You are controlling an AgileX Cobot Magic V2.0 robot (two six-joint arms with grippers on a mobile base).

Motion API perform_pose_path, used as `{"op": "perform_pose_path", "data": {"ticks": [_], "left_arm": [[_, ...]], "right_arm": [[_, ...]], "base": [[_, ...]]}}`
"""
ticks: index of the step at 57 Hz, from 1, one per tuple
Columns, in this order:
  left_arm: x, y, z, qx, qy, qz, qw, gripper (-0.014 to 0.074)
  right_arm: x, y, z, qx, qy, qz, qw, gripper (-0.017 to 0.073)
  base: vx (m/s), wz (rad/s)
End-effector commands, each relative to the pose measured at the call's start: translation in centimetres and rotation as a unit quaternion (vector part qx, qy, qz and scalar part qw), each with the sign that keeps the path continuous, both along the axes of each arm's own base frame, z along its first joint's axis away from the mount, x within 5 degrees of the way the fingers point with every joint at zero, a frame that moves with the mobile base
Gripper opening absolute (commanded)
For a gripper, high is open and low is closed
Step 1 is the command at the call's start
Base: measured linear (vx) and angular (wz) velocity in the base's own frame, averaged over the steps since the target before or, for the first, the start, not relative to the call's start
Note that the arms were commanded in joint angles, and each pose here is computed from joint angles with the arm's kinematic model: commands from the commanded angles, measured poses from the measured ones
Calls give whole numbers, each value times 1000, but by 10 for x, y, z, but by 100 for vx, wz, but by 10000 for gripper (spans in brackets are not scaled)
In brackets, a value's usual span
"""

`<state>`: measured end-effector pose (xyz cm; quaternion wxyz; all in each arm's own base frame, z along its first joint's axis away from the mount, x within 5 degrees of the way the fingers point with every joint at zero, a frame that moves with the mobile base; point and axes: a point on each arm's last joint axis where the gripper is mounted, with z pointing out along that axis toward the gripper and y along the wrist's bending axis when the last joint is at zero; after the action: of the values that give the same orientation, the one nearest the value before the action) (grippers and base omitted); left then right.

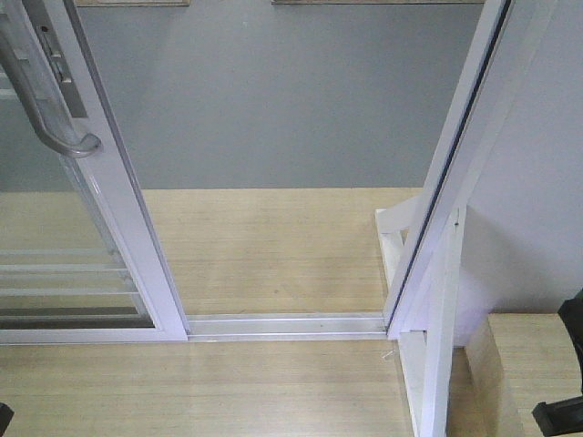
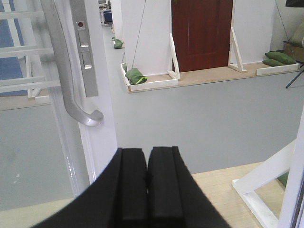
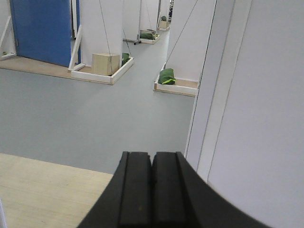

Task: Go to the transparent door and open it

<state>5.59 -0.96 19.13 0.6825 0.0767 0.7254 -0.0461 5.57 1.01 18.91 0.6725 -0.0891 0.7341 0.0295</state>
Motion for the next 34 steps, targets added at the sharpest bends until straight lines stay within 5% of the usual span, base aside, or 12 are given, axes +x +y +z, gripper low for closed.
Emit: {"op": "perform_pose_path", "data": {"ticks": [1, 34], "left_arm": [[-1, 0, 6, -10, -44, -4, 999, -6], [-1, 0, 6, -10, -44, -4, 999, -6]], "right_arm": [[0, -1, 6, 6, -43, -8, 999, -6], [0, -1, 7, 6, -44, -8, 999, -6]], "base": [[0, 0], [0, 0]]}}
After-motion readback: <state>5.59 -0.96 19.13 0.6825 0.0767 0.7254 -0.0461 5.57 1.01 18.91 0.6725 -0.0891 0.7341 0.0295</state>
